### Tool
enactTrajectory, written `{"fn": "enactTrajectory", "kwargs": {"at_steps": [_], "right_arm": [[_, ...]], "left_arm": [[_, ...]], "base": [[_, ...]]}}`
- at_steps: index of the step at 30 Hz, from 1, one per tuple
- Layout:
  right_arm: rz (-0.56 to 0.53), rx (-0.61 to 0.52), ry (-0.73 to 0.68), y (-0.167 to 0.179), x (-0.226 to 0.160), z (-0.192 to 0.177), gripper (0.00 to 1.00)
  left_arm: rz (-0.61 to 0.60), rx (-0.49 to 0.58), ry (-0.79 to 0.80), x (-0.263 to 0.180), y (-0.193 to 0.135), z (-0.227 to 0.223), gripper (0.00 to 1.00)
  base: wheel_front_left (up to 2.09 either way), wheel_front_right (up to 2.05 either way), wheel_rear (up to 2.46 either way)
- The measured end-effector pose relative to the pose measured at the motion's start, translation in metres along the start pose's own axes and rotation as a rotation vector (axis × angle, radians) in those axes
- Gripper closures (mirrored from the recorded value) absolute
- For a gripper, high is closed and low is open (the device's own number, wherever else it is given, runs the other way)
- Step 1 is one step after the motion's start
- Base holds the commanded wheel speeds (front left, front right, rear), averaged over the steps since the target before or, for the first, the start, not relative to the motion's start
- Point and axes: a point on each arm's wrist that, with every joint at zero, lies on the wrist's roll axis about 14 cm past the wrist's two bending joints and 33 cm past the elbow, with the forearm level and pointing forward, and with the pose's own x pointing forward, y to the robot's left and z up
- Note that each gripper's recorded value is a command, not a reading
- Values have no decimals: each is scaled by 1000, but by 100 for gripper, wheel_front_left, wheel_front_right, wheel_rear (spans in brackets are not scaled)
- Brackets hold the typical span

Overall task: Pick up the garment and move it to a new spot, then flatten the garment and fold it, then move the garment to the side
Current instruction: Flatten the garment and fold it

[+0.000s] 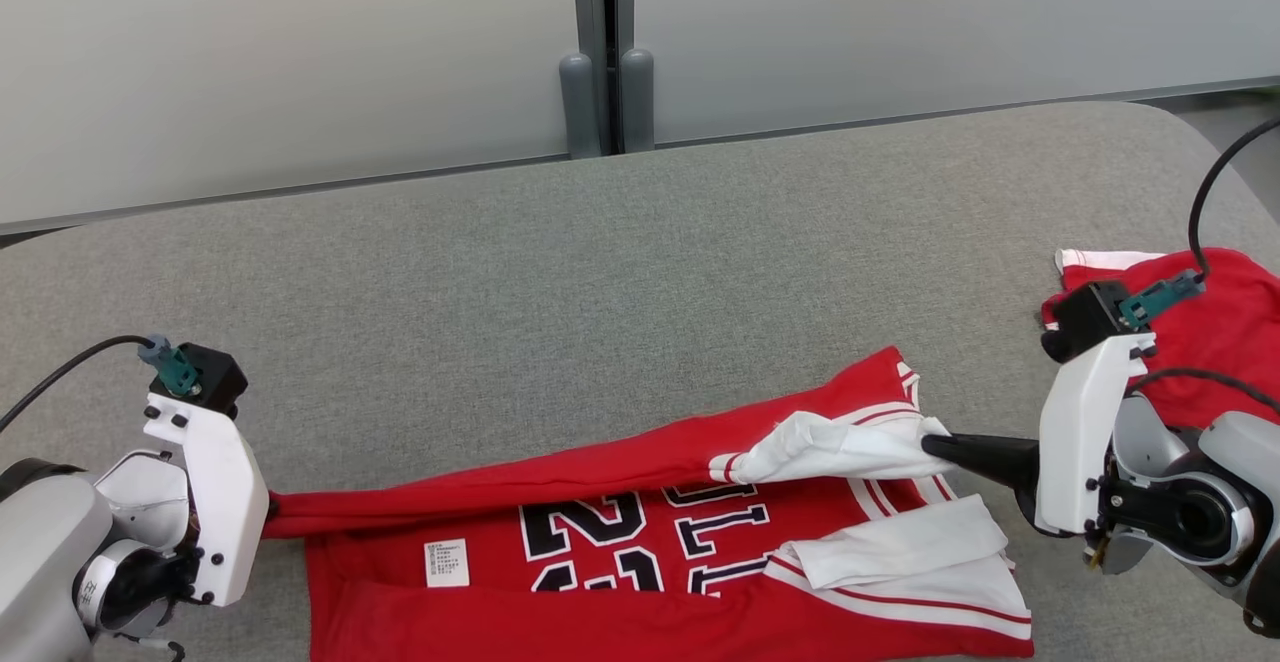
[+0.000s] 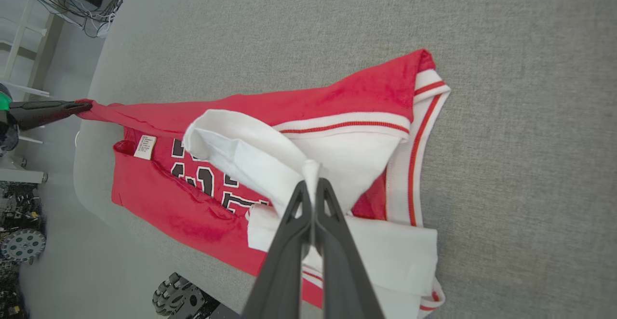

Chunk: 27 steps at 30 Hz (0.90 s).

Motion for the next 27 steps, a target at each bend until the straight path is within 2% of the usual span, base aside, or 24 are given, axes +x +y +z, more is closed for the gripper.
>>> {"fn": "enactTrajectory", "kwargs": {"at_steps": [27], "right_arm": [[2, 27, 132, -3, -12, -42, 100]], "left_arm": [[-68, -30, 165, 5, -18, -40, 100]], "base": [[0, 0, 0]]}}
